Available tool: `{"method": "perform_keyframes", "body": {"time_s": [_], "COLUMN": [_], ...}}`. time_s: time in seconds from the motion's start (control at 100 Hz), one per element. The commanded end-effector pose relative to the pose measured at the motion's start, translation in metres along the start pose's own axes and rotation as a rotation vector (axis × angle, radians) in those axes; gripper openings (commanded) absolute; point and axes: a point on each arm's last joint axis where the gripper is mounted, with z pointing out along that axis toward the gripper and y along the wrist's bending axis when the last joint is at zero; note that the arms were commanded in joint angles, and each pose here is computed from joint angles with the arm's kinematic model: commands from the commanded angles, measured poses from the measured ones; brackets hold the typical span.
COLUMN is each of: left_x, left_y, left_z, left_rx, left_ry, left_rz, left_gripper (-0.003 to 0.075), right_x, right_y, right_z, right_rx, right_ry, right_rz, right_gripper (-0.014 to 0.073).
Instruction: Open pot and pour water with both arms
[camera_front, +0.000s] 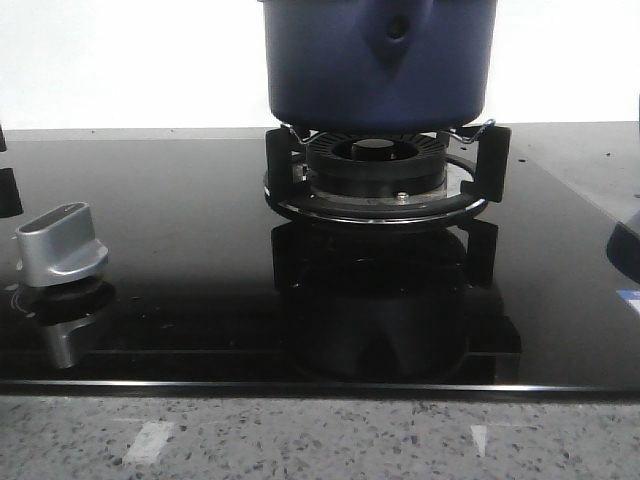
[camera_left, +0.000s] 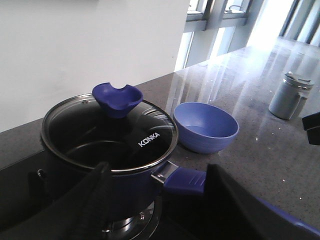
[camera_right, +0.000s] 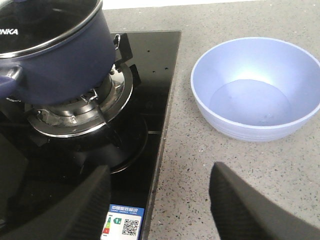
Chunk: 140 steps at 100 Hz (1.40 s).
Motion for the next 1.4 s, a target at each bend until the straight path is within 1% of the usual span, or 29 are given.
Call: {"method": "perform_keyframes", "body": {"time_s": [0.0,0.08,0.23,0.28,0.45,0.64,0.88,1.07,1.25,1.32,1.39], "left_x": [-0.018,-0.021,-0.027,-0.029,-0.031,-0.032,-0.028,-0.023,-0.023,-0.023,-0.023], "left_y": [0.003,0.012,0.028,0.034,0.052,0.057,0.054,0.058,0.058,0.058,0.058], "left_z": [0.016,0.035,0.069,0.08,0.116,0.146,0.167,0.177,0.178,0.178,0.178], "left_rx": [0.027,0.029,0.055,0.063,0.088,0.129,0.151,0.117,0.106,0.102,0.102], "left_ry": [-0.061,-0.048,-0.03,-0.025,-0.011,-0.006,0.004,0.012,0.01,0.01,0.01], "left_rz": [0.007,0.016,0.016,0.013,0.008,0.012,0.017,0.018,0.061,0.061,0.061], "left_gripper": [0.037,0.0386,0.0463,0.0477,0.0484,0.0484,0.0484,0.0484,0.0482,0.0468,0.043], "right_x": [-0.014,-0.014,-0.014,-0.014,-0.014,-0.014,-0.014,-0.014,-0.014,-0.014,-0.013], "right_y": [0.001,0.001,0.001,0.001,0.001,0.001,0.001,0.001,0.001,0.001,0.001], "right_z": [-0.003,-0.003,-0.003,-0.003,-0.003,-0.003,-0.003,-0.003,-0.003,-0.003,-0.003], "right_rx": [0.001,0.001,0.001,0.001,0.001,0.001,0.001,0.001,0.001,0.001,0.0], "right_ry": [-0.078,-0.078,-0.078,-0.078,-0.078,-0.078,-0.078,-0.076,-0.074,-0.071,-0.07], "right_rz": [-0.009,-0.009,-0.009,-0.009,-0.009,-0.009,-0.009,-0.009,-0.009,-0.009,-0.009], "right_gripper": [0.0393,0.0393,0.0393,0.0393,0.0393,0.0393,0.0393,0.0393,0.0393,0.0393,0.0393]}}
